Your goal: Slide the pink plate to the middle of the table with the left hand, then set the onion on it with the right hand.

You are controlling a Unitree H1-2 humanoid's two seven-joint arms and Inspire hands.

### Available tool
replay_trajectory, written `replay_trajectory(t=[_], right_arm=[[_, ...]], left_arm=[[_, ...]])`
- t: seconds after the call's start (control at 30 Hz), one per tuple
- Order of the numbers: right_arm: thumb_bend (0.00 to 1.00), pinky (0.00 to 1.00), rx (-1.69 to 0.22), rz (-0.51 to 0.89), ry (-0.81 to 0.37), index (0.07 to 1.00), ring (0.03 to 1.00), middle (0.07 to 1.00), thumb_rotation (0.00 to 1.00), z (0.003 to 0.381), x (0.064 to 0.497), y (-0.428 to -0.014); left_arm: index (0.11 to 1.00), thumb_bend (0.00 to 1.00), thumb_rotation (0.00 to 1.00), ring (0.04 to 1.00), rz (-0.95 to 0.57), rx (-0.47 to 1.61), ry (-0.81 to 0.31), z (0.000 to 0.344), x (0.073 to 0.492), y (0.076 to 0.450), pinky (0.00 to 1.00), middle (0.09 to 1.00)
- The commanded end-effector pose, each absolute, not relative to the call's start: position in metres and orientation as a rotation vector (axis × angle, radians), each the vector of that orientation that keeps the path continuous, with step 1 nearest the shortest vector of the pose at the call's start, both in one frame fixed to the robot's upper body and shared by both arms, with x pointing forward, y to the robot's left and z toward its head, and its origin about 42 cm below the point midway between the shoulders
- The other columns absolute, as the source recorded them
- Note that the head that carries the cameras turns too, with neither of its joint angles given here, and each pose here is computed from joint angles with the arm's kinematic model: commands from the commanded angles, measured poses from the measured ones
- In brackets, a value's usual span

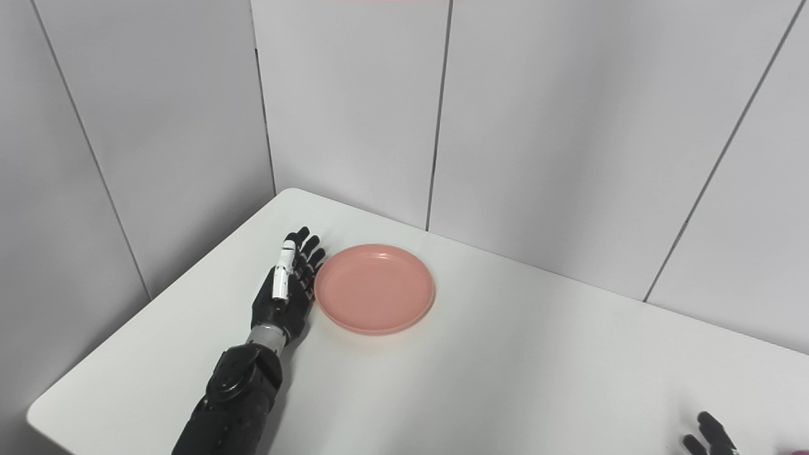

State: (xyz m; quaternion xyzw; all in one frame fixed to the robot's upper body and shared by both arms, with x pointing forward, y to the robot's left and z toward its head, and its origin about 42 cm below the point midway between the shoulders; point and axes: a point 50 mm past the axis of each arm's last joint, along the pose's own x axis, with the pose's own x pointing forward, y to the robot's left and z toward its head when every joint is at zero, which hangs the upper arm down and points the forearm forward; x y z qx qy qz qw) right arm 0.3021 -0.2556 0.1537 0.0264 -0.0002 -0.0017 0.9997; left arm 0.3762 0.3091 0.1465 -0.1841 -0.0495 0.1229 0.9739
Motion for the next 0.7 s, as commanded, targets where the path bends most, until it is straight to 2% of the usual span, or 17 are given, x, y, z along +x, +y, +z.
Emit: replay_trajectory(t=[0.0,0.1,0.2,0.3,0.47,0.53,0.67], right_arm=[[0.86,0.77,0.050,0.001,-0.041,0.910,0.937,0.963,0.81,0.164,0.302,-0.254],[0.86,0.78,0.053,0.000,-0.038,0.906,0.931,0.957,0.80,0.162,0.302,-0.254],[0.85,0.85,0.058,0.000,-0.041,0.917,0.948,0.966,0.81,0.161,0.301,-0.254],[0.78,0.96,0.046,0.001,-0.049,0.959,0.983,0.994,0.85,0.164,0.300,-0.251],[0.72,1.00,0.039,0.003,-0.048,0.978,0.999,1.000,0.87,0.166,0.299,-0.249],[0.65,1.00,0.040,0.005,-0.049,0.988,1.000,1.000,0.87,0.167,0.298,-0.248],[0.47,1.00,0.047,0.004,-0.047,1.000,1.000,1.000,0.90,0.169,0.297,-0.244]], left_arm=[[0.978,0.39,1.00,0.988,0.197,-0.353,-0.158,0.169,0.387,0.299,0.99,0.984],[0.983,0.39,1.00,0.998,0.168,-0.362,-0.170,0.172,0.389,0.293,1.00,0.990],[0.981,0.40,1.00,1.000,0.157,-0.358,-0.173,0.174,0.390,0.289,1.00,0.992],[0.981,0.41,1.00,0.997,0.134,-0.355,-0.170,0.177,0.393,0.282,0.99,0.994],[0.981,0.42,1.00,1.000,0.108,-0.353,-0.160,0.180,0.396,0.274,1.00,1.000],[0.962,0.43,1.00,0.992,0.101,-0.352,-0.156,0.182,0.397,0.269,0.98,0.986],[0.955,0.43,1.00,0.980,0.077,-0.356,-0.160,0.185,0.399,0.263,0.97,0.976]])
